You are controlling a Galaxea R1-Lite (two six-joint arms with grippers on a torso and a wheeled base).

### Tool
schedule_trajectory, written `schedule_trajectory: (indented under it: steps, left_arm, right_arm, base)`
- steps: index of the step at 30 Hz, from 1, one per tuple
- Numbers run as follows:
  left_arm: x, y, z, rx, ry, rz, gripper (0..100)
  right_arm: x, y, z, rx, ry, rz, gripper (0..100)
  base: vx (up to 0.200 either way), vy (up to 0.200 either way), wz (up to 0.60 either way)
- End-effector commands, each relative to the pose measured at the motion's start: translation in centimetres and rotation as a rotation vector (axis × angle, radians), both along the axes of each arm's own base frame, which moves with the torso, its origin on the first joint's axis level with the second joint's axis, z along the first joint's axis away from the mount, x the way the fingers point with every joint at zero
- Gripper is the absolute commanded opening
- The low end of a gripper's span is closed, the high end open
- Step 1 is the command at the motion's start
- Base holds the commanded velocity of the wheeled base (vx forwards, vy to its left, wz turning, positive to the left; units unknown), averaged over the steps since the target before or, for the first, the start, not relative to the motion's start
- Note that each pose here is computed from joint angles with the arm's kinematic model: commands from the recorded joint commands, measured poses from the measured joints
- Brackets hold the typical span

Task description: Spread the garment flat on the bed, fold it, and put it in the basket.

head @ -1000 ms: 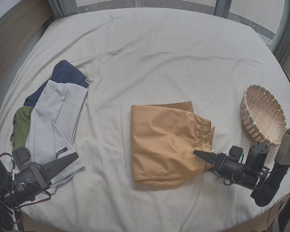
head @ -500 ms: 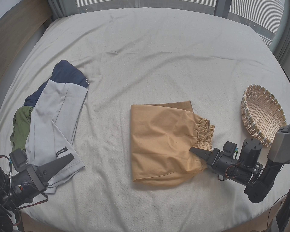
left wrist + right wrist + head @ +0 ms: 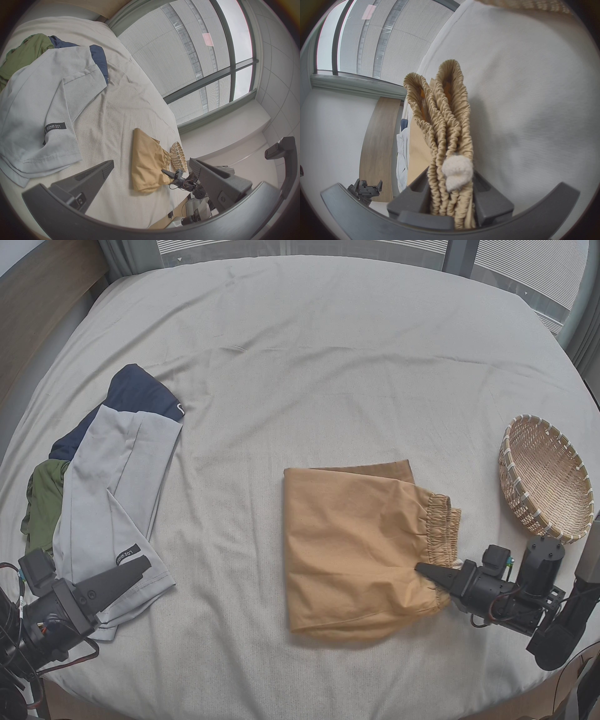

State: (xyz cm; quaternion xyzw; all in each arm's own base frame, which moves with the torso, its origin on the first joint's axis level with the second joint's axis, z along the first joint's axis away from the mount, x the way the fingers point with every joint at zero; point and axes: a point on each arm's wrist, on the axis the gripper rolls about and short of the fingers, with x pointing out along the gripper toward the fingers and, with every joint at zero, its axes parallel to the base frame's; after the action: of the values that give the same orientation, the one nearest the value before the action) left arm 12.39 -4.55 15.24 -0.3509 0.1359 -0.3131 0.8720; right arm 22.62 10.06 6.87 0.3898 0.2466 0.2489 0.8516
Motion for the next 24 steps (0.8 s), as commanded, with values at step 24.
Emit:
schedule_trajectory:
  steps: [24]
  left_arm:
    - [0.0,0.0,-0.2,-0.003,0.016,-0.004,100]
  right_arm:
    - [-1.0,-2.8,5.0,-0.046,-0.284,-0.045,0]
  base:
    - [0.0,0.0,0.0]
